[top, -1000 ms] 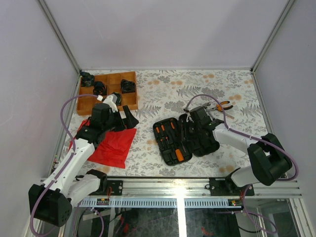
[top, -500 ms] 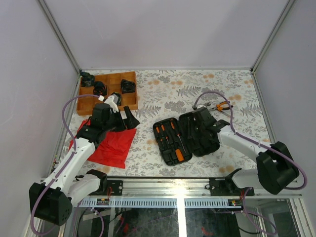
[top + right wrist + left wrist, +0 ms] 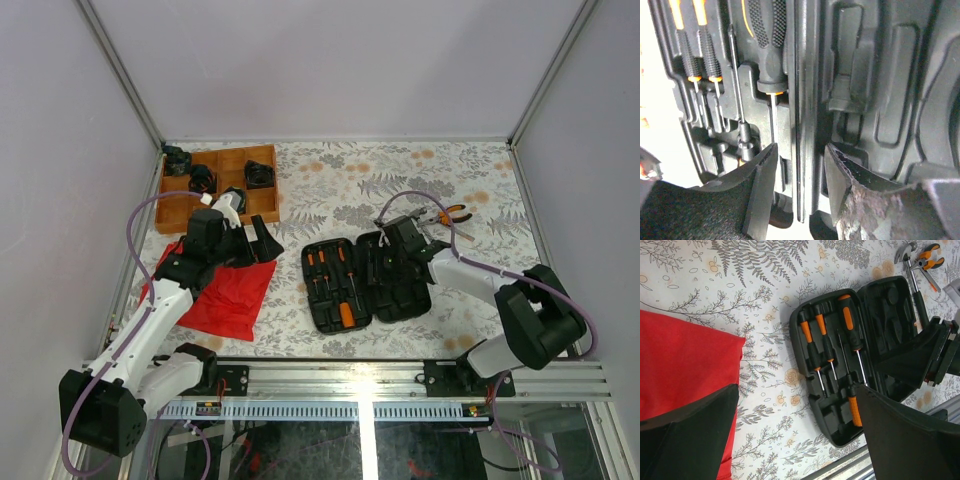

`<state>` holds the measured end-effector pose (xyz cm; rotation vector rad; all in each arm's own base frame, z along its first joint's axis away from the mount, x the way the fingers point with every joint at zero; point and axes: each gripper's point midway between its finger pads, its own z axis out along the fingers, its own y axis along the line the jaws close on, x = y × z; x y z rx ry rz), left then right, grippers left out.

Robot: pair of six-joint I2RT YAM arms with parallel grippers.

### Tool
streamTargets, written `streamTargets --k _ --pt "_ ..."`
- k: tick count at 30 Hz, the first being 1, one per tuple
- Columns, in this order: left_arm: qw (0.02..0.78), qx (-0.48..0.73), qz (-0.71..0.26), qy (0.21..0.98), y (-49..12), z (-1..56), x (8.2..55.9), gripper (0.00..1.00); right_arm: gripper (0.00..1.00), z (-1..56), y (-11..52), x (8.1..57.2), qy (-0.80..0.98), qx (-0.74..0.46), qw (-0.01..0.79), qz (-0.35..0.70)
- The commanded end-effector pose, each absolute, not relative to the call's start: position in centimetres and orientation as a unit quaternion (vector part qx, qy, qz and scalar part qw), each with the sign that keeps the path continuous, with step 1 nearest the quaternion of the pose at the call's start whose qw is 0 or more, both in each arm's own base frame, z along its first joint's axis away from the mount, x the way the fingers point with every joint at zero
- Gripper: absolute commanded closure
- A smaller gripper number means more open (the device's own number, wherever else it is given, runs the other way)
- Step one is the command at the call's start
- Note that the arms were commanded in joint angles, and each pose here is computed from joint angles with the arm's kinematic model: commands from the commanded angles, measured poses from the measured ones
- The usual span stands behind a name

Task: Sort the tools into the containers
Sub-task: Adjust the storage box at the center of the board.

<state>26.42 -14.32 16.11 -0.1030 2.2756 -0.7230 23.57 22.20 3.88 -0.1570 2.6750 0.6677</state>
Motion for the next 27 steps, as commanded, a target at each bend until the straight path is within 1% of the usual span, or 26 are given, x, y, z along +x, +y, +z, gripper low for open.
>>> streamTargets --k 1,6,9,13,18,20,23,27 --pt "0.371 -0.029 -0.285 0.883 -14.3 15.9 26.5 0.00 0.52 6.4 26.8 23.6 0.919 -0.055 0.167 0.354" --pt "0.370 -0.030 -0.285 0.884 -14.3 15.9 26.6 0.00 0.53 8.2 29.5 23.8 0.890 -0.064 0.148 0.426" --pt "0.373 -0.035 -0.281 0.883 -14.2 16.0 26.7 0.00 0.52 8.6 29.5 24.5 0.891 -0.071 0.165 0.417" --pt "0.385 -0.050 -0.283 0.877 -14.0 16.8 26.9 0.00 0.49 10.1 27.0 26.3 0.902 -0.083 0.242 0.347" --pt "0.423 -0.072 -0.293 0.854 -13.8 20.6 27.9 0.00 0.44 11.9 20.6 28.9 0.916 -0.063 0.351 0.185" --pt "0.444 -0.082 -0.297 0.841 -13.7 22.8 28.3 0.00 0.42 12.6 18.3 29.3 0.915 -0.057 0.378 0.132" --pt "0.471 -0.093 -0.304 0.822 -13.5 26.1 29.0 0.00 0.35 12.9 15.0 29.7 0.920 -0.039 0.387 0.055" --pt "0.493 -0.101 -0.325 0.801 -13.9 30.3 29.4 0.00 0.32 12.5 11.3 30.5 0.928 0.000 0.372 0.009"
